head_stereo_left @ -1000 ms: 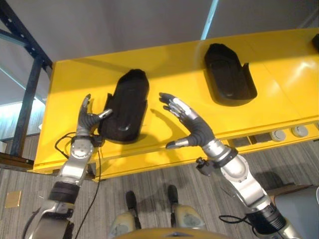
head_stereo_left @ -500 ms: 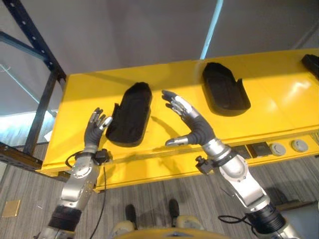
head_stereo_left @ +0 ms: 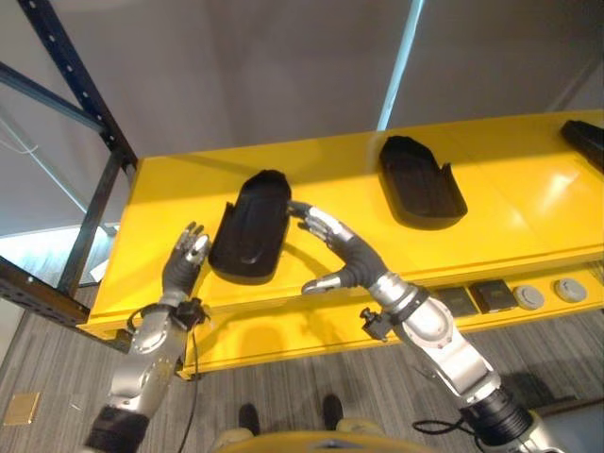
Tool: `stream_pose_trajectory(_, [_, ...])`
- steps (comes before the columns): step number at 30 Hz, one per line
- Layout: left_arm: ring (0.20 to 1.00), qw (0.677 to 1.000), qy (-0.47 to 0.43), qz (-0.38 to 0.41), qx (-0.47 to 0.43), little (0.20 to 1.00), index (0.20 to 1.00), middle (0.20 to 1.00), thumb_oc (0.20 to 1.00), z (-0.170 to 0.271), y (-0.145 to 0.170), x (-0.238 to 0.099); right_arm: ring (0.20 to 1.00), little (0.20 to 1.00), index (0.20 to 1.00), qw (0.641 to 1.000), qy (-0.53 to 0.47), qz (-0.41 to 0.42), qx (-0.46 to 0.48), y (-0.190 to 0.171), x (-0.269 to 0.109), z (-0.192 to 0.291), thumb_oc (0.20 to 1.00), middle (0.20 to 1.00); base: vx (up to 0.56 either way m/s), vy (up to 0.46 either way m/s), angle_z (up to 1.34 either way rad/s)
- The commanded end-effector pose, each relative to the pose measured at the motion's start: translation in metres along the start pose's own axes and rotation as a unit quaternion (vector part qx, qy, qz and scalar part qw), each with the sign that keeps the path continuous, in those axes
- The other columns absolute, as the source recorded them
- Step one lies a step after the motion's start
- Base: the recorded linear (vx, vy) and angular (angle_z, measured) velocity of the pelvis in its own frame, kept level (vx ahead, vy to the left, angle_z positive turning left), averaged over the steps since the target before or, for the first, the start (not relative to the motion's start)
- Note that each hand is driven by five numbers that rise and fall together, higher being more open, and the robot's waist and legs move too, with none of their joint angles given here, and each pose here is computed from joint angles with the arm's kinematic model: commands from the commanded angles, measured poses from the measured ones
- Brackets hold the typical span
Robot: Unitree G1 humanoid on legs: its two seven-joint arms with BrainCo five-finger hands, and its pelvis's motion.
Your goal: Move parts from the plastic box to the shelf.
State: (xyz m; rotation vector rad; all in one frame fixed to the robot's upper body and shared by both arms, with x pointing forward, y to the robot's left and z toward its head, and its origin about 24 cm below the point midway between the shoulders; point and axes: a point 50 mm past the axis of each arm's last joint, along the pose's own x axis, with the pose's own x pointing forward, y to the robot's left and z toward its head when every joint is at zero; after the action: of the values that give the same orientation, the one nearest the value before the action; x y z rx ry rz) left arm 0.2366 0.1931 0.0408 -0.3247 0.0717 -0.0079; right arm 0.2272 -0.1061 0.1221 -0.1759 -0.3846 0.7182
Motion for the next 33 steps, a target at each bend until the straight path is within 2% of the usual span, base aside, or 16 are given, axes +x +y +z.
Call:
stream_pose_trajectory(1, [1.000,0.990,-0.090,-0.055,0.093,1.000,1.000,1.000,1.000,0.043,-0.004,0.001,1.000,1.000,1.000,0.999,-0.037,0.023,0.018,0.001,0.007,0.009,1.000,1.000,0.00,0.000,0.00])
stream_pose_trajectory(3, [1.000,0.988,-0.104,-0.055,0.097,1.000,1.000,1.000,1.000,0.047,0.000,-0.006,1.000,1.000,1.000,0.999,-0.029,0.028,0.025,0.002,0.004,0.005,1.000,1.000,0.01,0.017,0.04])
stream_pose_trajectory(5, [1.000,0.986,-0.107,-0.107,0.076,1.000,1.000,1.000,1.000,0.055,0.002,-0.021,1.000,1.000,1.000,0.999,-0.019,0.037,0.033,0.002,-0.002,0.002,1.000,1.000,0.01,0.033,0.04])
stream_pose_trajectory(9, [1.000,0.983,-0.115,-0.104,0.102,1.000,1.000,1.000,1.000,0.059,0.005,-0.027,1.000,1.000,1.000,0.998,-0.001,0.048,0.034,0.004,-0.005,-0.005,1.000,1.000,0.01,0.022,0.03])
stream_pose_trajectory(13, [1.000,0.982,-0.146,-0.100,0.070,1.000,1.000,1.000,1.000,0.071,0.006,-0.029,1.000,1.000,1.000,0.998,-0.003,0.053,0.031,0.005,-0.003,-0.005,1.000,1.000,0.00,0.014,0.12])
stream_pose_trajectory(15, [1.000,0.978,-0.164,-0.100,0.081,1.000,1.000,1.000,1.000,0.077,0.005,-0.029,1.000,1.000,1.000,0.998,-0.005,0.052,0.030,0.003,-0.003,-0.004,1.000,1.000,0.00,0.009,0.10])
stream_pose_trajectory(16, [1.000,0.969,-0.195,-0.105,0.111,1.000,1.000,1.000,1.000,0.088,0.003,-0.031,0.200,0.200,0.200,0.998,-0.014,0.054,0.032,0.003,-0.002,-0.001,0.200,0.200,0.01,0.003,0.05])
stream_pose_trajectory(22, [1.000,0.936,-0.275,-0.103,0.195,1.000,1.000,1.000,1.000,0.110,-0.007,-0.035,0.200,0.200,0.200,0.997,-0.038,0.061,0.033,0.004,0.006,0.003,0.200,0.200,0.00,0.002,0.09])
stream_pose_trajectory(33, [1.000,0.930,-0.289,-0.144,0.175,1.000,1.000,1.000,1.000,0.115,-0.013,-0.031,0.200,0.200,0.200,0.980,-0.086,0.146,0.101,0.016,0.024,0.022,0.200,0.200,0.00,-0.002,0.02])
